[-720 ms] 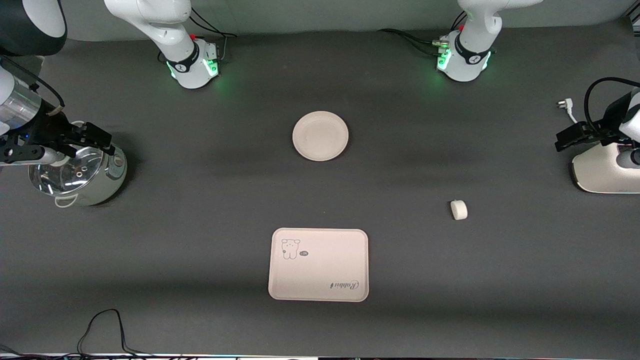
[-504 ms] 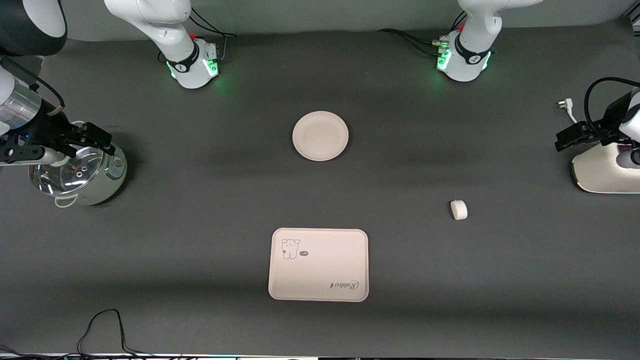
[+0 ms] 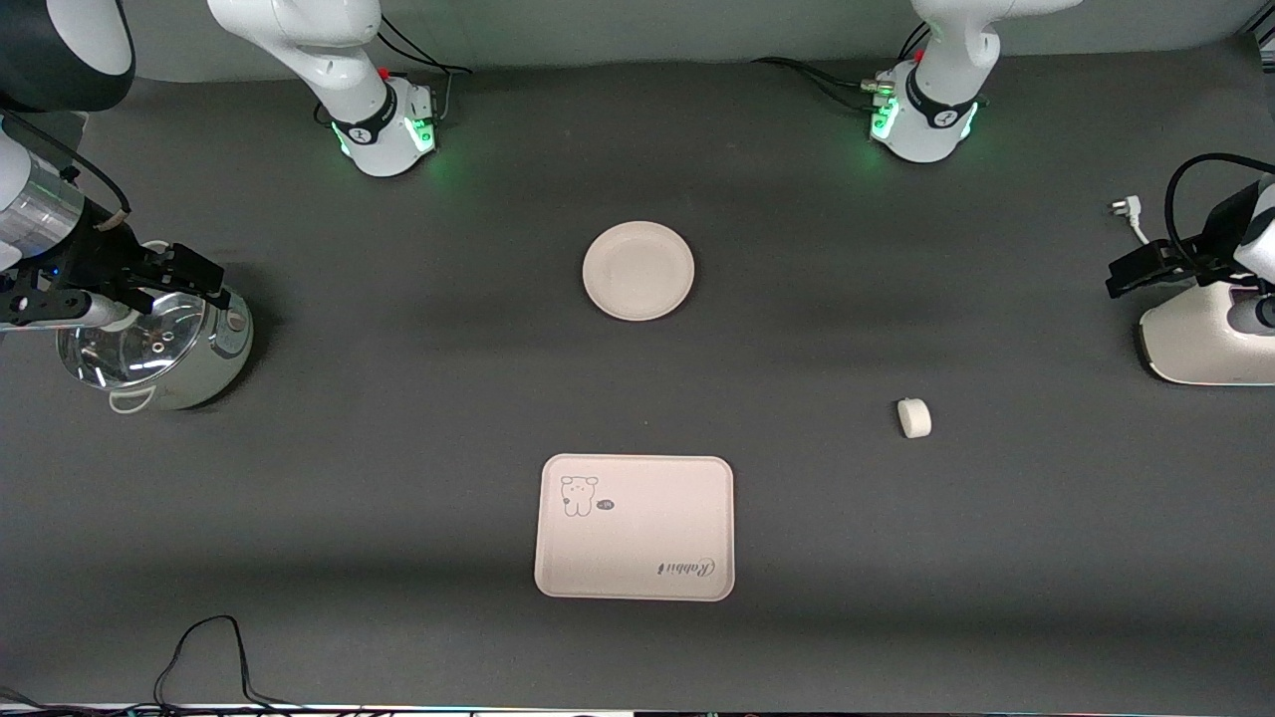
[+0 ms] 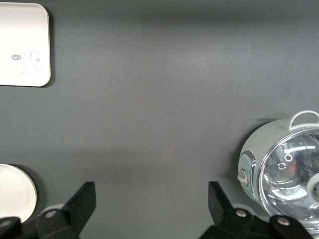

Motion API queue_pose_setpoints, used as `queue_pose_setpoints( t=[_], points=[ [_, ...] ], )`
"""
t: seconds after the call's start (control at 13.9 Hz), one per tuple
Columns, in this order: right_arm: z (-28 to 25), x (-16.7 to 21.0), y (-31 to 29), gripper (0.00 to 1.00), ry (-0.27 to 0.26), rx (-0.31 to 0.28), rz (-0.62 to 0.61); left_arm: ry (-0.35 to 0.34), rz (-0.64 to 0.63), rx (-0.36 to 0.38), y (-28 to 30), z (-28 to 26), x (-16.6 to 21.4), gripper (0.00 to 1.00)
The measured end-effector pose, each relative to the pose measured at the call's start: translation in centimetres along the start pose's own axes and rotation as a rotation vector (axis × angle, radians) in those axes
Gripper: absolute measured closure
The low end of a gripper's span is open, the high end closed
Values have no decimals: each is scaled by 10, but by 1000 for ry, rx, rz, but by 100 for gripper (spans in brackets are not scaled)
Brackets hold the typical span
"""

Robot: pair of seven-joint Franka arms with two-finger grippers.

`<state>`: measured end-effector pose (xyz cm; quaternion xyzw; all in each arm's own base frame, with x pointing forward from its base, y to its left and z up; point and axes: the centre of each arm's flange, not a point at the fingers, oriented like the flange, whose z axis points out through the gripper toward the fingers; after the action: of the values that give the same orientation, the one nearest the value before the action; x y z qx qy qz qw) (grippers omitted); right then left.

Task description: Place bun in plate and plate on tray

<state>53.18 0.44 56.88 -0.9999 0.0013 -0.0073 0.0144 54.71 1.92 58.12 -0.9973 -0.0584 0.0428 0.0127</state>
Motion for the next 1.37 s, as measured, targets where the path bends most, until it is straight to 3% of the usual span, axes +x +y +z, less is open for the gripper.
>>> queue_pose_setpoints(
  t=[0.29, 0.58, 0.79, 1.08, 1.37],
  points=[
    [10, 0, -5, 0, -6, 15, -3, -43, 5, -3, 22, -2, -8, 0],
    [29, 0, -9, 0, -8, 19, -8, -15, -45, 13, 148, -45, -48, 0],
    [39, -3, -26, 0, -22, 21, -39, -27, -45, 17, 164, -42, -50, 0],
    [57, -11, -51, 0, -57, 37, -72, -56, -11, 11, 141, -1, -19, 0],
    [79, -26, -70, 0, -59, 51, -79, -57, 16, -1, 132, 100, 6, 0]
  ],
)
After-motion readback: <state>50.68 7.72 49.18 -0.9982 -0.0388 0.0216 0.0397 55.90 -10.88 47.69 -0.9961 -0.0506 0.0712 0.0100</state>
